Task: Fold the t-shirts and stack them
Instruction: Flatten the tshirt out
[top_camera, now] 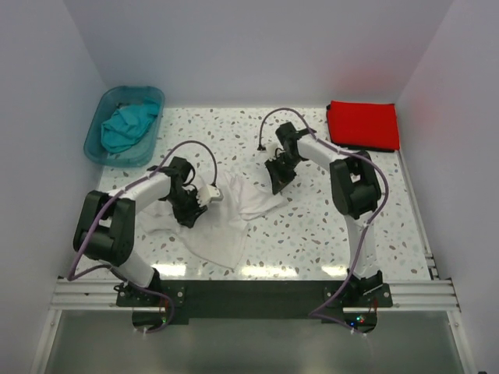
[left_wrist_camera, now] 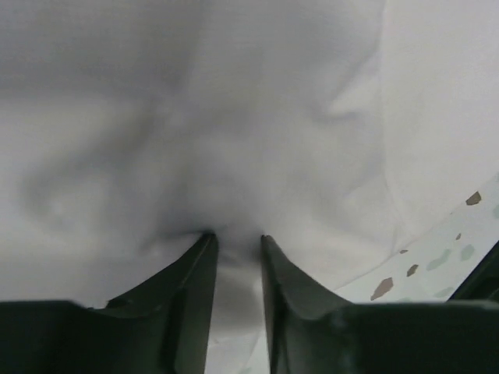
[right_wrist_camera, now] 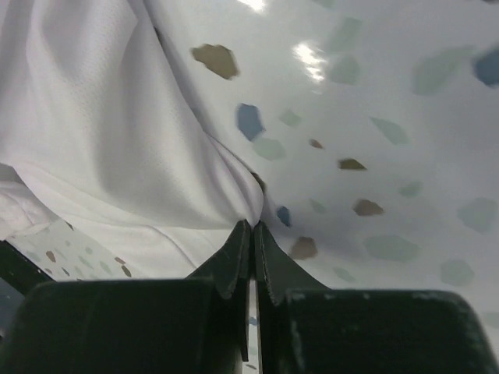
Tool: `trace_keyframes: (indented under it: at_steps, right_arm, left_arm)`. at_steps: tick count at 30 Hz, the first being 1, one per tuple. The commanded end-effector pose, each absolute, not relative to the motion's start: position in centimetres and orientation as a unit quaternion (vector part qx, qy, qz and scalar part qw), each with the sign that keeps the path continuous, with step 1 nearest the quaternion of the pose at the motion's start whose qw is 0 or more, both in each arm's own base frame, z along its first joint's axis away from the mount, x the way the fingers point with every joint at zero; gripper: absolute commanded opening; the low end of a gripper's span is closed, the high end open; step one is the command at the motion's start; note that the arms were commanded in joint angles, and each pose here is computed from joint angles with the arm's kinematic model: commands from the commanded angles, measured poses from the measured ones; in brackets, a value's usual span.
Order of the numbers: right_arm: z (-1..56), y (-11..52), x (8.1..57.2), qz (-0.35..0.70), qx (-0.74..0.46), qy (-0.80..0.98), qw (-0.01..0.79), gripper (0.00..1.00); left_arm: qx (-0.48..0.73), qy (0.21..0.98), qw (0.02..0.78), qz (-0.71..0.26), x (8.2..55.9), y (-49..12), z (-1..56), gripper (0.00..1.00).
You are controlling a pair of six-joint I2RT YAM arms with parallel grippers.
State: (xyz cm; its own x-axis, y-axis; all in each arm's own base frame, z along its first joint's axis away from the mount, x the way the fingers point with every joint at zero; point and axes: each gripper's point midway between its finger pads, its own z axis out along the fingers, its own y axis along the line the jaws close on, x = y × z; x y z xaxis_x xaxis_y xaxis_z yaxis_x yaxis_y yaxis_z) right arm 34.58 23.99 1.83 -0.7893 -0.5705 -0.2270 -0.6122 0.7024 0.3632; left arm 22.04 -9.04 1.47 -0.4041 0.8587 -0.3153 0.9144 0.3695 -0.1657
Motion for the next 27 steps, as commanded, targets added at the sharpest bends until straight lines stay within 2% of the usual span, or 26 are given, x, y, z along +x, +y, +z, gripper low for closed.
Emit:
trace_keyframes:
  at_steps: [1, 2, 4, 5, 7, 10, 12, 14, 16, 19, 20, 22, 23, 25, 27]
  right_arm:
    - [5.9, 19.9, 37.0, 0.225, -0.270, 0.932, 0.091, 0.00]
    - [6.5, 18.1, 37.9, 0.221, -0.252, 0.936, 0.102, 0.00]
    - [8.4, 16.0, 38.7, 0.213, -0.239, 0.939, 0.128, 0.00]
    - [9.0, 14.1, 39.4, 0.206, -0.224, 0.942, 0.140, 0.00]
    - [10.8, 12.3, 40.2, 0.198, -0.209, 0.943, 0.164, 0.00]
    - [15.5, 7.7, 41.6, 0.189, -0.171, 0.941, 0.223, 0.00]
    - [17.5, 6.6, 41.0, 0.184, -0.171, 0.938, 0.237, 0.00]
    - [19.0, 4.4, 39.2, 0.158, -0.185, 0.937, 0.251, 0.00]
    - [19.0, 4.0, 36.2, 0.148, -0.207, 0.939, 0.232, 0.00]
    - [17.7, 3.3, 29.5, 0.136, -0.284, 0.930, 0.191, 0.00]
    - [15.9, 3.0, 26.6, 0.136, -0.300, 0.931, 0.159, 0.00]
    - [16.0, 1.9, 23.0, 0.103, -0.342, 0.920, 0.160, 0.00]
    - [14.2, 1.4, 20.8, 0.098, -0.374, 0.912, 0.135, 0.00]
    - [14.2, 0.4, 19.0, 0.063, -0.413, 0.897, 0.145, 0.00]
    - [13.2, 0.6, 16.8, 0.080, -0.436, 0.889, 0.117, 0.00]
  left_arm:
    - [0.544, 0.817, 0.106, -0.158, 25.1, -10.2, 0.5, 0.31]
    - [0.547, 0.812, 0.130, -0.157, 27.0, -10.9, 1.7, 0.20]
    - [0.544, 0.806, 0.160, -0.169, 29.2, -12.3, 3.1, 0.09]
    - [0.547, 0.798, 0.191, -0.167, 31.8, -13.3, 4.8, 0.01]
    - [0.539, 0.791, 0.230, -0.176, 34.6, -14.8, 7.2, 0.00]
    - [0.542, 0.766, 0.297, -0.176, 40.2, -17.2, 13.6, 0.00]
    - [0.557, 0.749, 0.309, -0.182, 40.9, -17.7, 15.9, 0.00]
    - [0.572, 0.739, 0.306, -0.185, 40.1, -17.6, 17.8, 0.00]
    - [0.594, 0.724, 0.304, -0.177, 38.7, -16.9, 18.8, 0.00]
    - [0.607, 0.727, 0.253, -0.196, 33.6, -14.5, 17.2, 0.00]
    - [0.611, 0.728, 0.243, -0.195, 32.5, -13.9, 16.8, 0.00]
    - [0.621, 0.723, 0.247, -0.175, 30.8, -12.1, 17.2, 0.00]
    - [0.616, 0.731, 0.230, -0.182, 29.3, -11.3, 16.0, 0.00]
    - [0.610, 0.742, 0.220, -0.173, 27.7, -8.9, 14.9, 0.00]
    - [0.621, 0.743, 0.194, -0.156, 26.8, -7.1, 13.6, 0.00]
